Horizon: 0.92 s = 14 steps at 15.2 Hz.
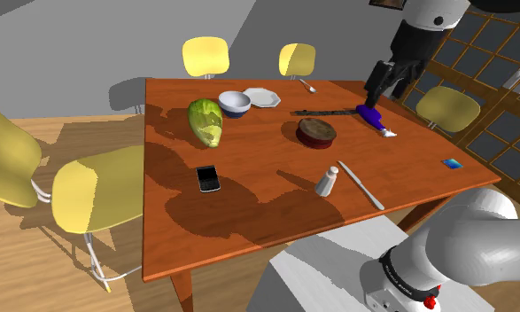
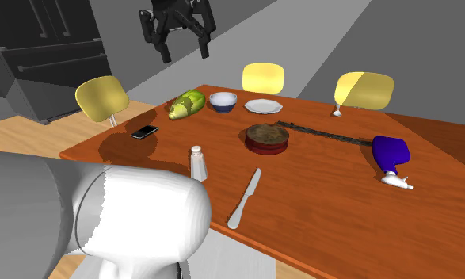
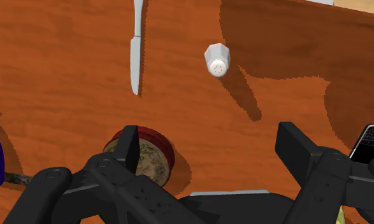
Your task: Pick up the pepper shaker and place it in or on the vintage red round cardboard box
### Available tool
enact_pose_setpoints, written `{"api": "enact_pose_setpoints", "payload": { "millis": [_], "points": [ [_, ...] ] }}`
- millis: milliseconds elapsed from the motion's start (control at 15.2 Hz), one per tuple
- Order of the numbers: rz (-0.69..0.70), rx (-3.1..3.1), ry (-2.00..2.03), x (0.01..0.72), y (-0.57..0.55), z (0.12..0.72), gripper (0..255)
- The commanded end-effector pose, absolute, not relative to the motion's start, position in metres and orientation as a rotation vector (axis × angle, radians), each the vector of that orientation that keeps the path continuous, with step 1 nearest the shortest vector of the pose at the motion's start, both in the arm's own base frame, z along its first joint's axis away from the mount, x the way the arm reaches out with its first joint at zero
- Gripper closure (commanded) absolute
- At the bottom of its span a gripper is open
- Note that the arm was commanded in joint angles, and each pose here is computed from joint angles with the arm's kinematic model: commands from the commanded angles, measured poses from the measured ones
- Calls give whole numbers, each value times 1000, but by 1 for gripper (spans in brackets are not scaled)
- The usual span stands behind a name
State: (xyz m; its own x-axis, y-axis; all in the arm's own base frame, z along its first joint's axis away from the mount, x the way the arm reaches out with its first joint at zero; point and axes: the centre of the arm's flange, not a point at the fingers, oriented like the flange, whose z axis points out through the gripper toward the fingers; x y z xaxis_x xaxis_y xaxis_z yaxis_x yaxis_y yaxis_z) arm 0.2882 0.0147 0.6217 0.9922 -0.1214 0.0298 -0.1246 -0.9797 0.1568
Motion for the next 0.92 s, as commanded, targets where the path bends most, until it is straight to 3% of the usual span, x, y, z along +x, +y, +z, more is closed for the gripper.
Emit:
{"api": "enact_pose_setpoints", "payload": {
  "millis": [0,858],
  "points": [
    [30,2977,-185,288,15,622,0],
    [42,2991,-332,304,19,452,0]
  ]
}}
